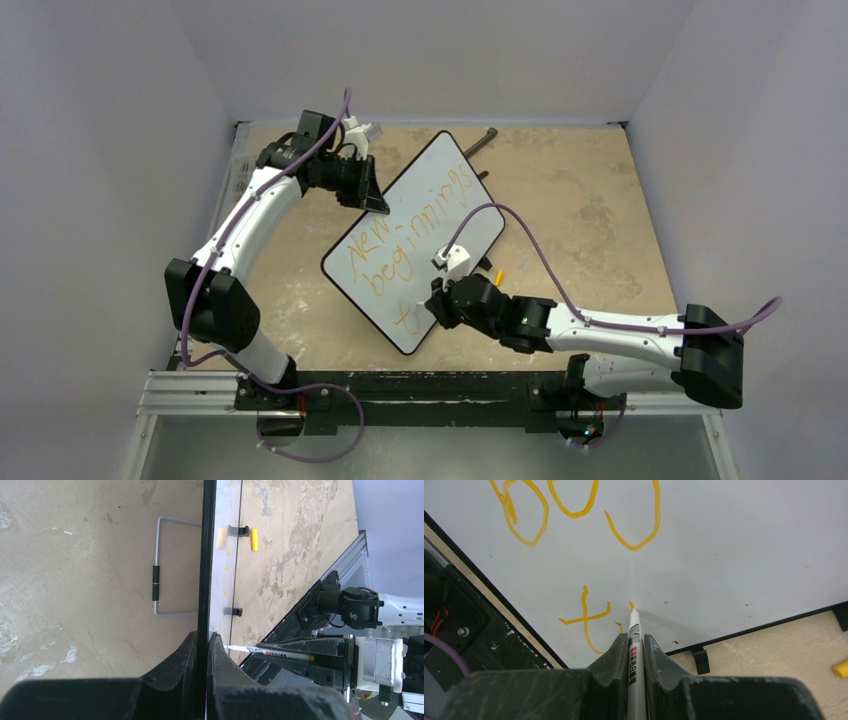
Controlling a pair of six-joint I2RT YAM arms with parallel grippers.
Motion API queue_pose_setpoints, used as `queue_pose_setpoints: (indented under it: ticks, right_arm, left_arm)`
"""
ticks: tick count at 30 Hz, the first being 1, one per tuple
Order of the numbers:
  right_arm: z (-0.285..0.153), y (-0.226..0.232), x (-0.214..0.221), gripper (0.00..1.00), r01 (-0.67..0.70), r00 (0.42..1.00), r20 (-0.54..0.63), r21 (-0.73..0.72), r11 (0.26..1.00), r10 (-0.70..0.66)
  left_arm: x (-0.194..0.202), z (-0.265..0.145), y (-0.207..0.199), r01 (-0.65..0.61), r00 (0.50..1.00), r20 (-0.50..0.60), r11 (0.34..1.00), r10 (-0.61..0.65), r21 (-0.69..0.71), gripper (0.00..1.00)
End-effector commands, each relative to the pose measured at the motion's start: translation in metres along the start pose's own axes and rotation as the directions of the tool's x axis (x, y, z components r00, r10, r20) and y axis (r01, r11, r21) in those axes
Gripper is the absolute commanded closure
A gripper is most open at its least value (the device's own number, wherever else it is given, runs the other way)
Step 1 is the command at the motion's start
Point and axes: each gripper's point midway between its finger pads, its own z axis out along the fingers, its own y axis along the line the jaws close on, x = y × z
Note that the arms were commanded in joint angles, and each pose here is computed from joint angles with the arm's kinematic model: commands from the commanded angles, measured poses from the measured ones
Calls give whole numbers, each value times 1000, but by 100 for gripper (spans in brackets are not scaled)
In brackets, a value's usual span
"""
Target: Write a sentence on the whiteboard
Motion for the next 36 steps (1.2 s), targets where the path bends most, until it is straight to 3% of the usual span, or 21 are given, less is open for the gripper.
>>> queue_pose_setpoints:
  ticks: [1, 16, 36]
  right_arm:
    - [3, -2, 8, 100, -20, 1000, -8, 0, 1000, 20]
    - [2, -21, 33, 100, -61, 996, -59, 83, 995, 66]
    - [-3, -17, -29, 100, -69, 995, 78, 142, 987, 59]
  left_arm:
    - [-6, -7, 37, -1, 1000, 30, 982, 7, -190, 100]
    - [-6, -5, 36, 3, 1000, 27, 984, 1, -180, 100]
    - [-7, -5, 35, 4, 1000, 29, 984, 1, -176, 100]
